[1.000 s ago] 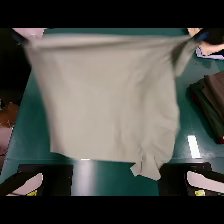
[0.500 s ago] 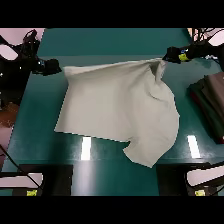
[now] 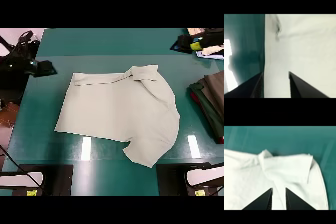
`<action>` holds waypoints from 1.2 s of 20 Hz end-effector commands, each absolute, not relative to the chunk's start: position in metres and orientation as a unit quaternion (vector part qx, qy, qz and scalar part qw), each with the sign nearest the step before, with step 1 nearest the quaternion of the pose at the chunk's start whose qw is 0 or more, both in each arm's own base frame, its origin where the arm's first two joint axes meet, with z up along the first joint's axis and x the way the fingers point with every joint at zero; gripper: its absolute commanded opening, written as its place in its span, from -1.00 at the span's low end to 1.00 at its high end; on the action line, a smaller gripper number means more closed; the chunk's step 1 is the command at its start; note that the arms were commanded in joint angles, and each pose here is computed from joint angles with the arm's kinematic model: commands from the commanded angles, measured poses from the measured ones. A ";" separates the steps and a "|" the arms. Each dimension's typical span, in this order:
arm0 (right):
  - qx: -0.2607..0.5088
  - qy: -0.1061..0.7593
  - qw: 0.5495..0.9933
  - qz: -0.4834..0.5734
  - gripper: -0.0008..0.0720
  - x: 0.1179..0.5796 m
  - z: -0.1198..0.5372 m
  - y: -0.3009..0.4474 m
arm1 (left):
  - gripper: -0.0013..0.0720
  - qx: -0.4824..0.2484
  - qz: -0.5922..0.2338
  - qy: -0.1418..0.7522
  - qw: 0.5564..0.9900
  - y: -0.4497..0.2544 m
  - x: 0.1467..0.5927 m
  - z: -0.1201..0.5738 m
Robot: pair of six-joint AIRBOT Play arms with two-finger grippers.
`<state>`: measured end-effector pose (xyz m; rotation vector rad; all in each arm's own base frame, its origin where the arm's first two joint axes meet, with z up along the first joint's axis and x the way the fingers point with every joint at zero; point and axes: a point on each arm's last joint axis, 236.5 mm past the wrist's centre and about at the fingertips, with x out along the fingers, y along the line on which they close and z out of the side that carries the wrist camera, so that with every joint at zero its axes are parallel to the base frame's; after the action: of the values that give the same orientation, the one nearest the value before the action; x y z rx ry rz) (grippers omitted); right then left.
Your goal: Fold the shirts.
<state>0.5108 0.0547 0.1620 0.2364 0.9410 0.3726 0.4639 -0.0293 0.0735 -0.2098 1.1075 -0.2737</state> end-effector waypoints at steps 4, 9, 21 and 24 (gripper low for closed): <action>0.104 0.518 0.825 0.201 -0.45 0.417 0.158 0.066 | 0.04 -0.127 -0.132 0.638 0.748 -0.014 0.357 0.023; 0.114 0.520 0.824 0.194 -0.45 0.370 0.148 0.071 | 0.04 -0.178 -0.097 0.673 0.712 -0.002 0.283 -0.041; 0.117 0.455 0.865 0.175 -0.45 0.334 0.162 0.072 | 0.04 -0.245 -0.107 0.663 0.700 -0.021 0.259 -0.090; 0.116 0.462 0.861 0.177 -0.45 0.331 0.159 0.073 | -0.28 -0.263 -0.115 0.660 0.694 -0.029 0.259 -0.087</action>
<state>0.3345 0.0722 0.1593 0.2453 0.9666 0.3690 0.2609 -0.0232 -0.0859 -0.5592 1.4736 -0.2462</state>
